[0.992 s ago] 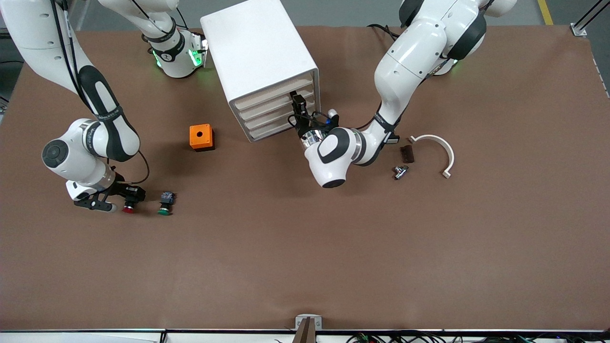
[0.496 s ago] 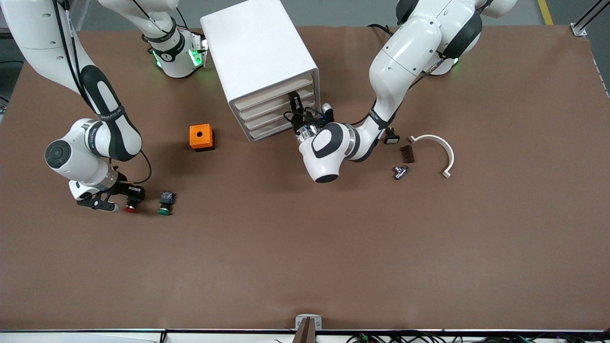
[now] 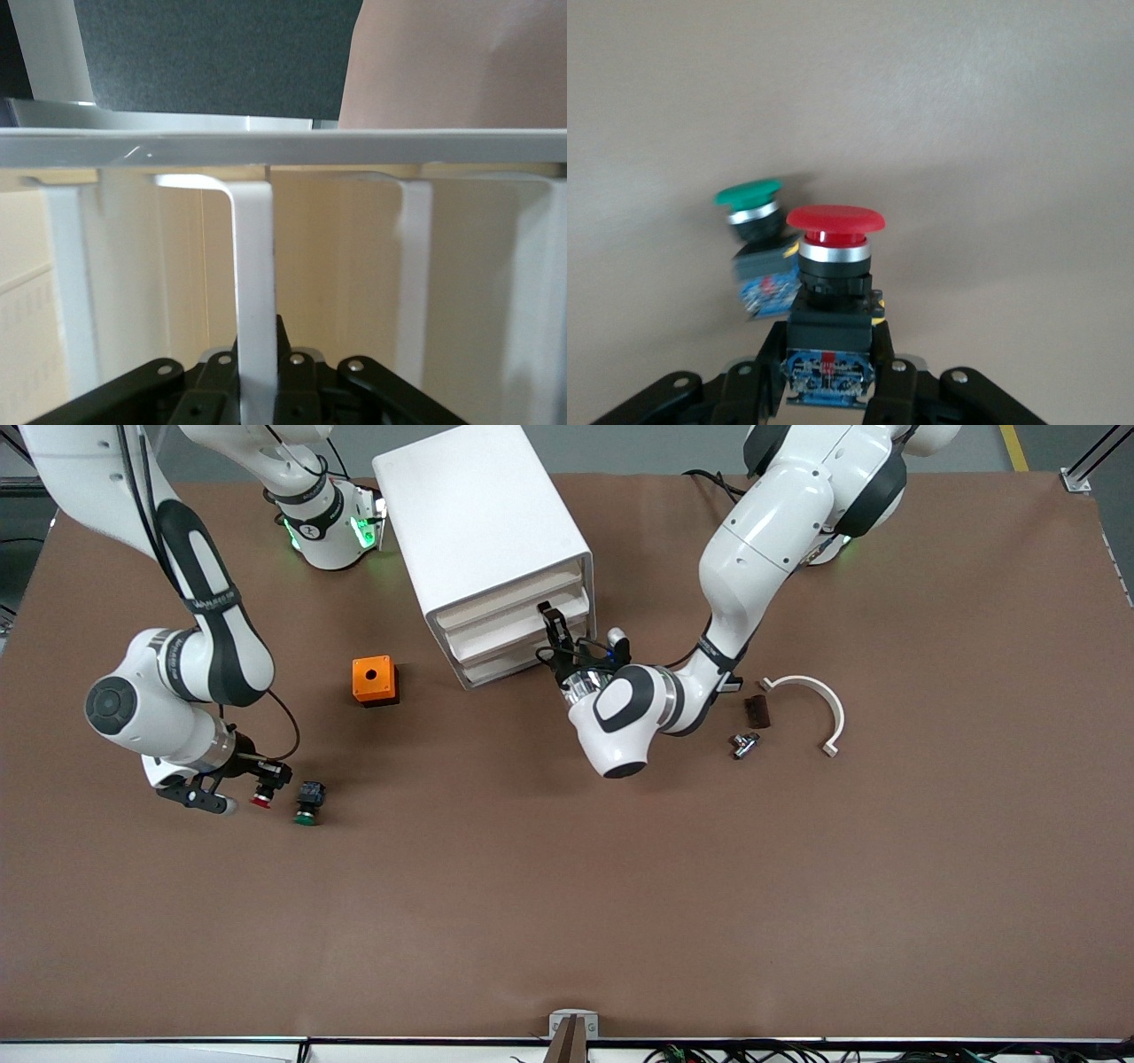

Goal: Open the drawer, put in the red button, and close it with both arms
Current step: 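Carry the red button into the open drawer with the right gripper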

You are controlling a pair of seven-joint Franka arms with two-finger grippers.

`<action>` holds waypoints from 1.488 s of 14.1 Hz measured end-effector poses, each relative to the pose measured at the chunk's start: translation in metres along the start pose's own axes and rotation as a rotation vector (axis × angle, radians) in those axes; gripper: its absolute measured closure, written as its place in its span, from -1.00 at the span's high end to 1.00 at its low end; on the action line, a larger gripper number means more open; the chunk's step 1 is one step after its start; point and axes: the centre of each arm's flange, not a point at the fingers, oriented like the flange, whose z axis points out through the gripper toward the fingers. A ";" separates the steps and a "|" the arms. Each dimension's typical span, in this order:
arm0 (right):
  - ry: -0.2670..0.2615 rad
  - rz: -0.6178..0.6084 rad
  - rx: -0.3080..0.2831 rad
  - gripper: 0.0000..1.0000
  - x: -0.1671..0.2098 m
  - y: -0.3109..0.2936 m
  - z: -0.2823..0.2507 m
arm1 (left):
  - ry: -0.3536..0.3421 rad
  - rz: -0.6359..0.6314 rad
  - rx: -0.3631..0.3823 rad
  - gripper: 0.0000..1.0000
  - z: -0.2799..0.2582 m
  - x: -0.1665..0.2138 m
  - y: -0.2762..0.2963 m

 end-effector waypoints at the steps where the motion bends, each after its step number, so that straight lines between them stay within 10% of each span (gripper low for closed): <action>1: -0.006 0.026 0.007 -0.17 -0.006 -0.010 -0.021 | -0.018 -0.001 -0.002 -0.83 -0.012 0.003 0.001; 13: -0.007 0.411 0.046 -0.17 -0.185 -0.237 -0.131 | -0.228 0.006 -0.058 -0.68 -0.125 0.038 0.011; 21: 0.011 0.543 0.097 -0.17 -0.269 -0.325 -0.105 | -0.243 0.348 -0.097 0.91 -0.131 0.029 -0.003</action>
